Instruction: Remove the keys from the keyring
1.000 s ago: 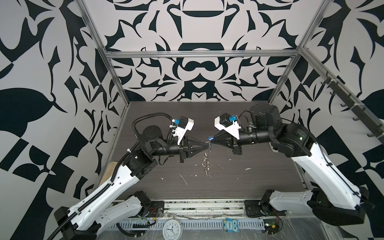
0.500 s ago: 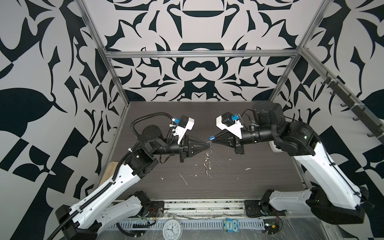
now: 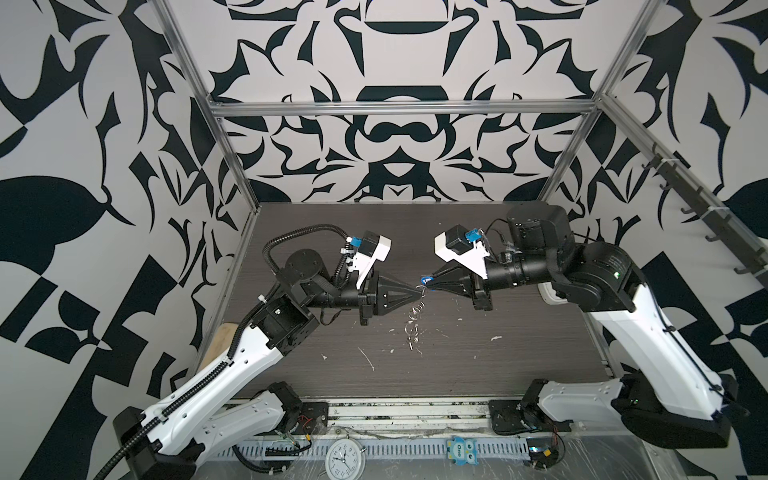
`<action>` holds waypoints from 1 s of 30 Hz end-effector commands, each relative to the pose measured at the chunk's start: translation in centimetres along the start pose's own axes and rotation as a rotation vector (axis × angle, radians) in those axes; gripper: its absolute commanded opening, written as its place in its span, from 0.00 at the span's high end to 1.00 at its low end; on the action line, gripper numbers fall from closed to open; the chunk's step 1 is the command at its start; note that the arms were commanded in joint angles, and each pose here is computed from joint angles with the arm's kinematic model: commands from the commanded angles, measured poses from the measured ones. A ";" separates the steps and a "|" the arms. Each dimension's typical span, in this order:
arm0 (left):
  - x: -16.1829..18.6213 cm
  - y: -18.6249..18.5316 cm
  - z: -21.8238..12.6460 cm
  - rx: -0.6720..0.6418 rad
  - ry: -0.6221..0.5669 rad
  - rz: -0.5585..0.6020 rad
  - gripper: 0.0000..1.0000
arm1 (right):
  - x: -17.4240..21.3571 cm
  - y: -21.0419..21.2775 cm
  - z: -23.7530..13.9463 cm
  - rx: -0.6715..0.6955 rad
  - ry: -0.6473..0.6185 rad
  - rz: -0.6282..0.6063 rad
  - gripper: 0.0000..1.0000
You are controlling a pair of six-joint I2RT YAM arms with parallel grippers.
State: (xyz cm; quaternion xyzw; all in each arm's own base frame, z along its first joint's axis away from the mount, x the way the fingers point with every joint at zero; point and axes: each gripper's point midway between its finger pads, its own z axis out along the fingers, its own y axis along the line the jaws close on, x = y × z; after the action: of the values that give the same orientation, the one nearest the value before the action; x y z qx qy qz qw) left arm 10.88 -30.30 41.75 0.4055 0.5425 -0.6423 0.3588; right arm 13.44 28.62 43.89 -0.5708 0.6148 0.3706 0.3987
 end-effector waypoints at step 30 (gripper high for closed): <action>0.6 0.7 -0.7 -0.068 -0.066 -0.002 1.00 | -4.8 -2.1 -1.4 0.168 -0.299 0.048 0.61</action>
State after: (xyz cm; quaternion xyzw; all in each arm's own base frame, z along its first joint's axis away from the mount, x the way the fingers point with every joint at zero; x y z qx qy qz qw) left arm 11.24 -30.54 39.47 0.3807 0.5661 -0.6455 0.3434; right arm 15.41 30.00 44.79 -0.5151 0.6163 0.3860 0.4536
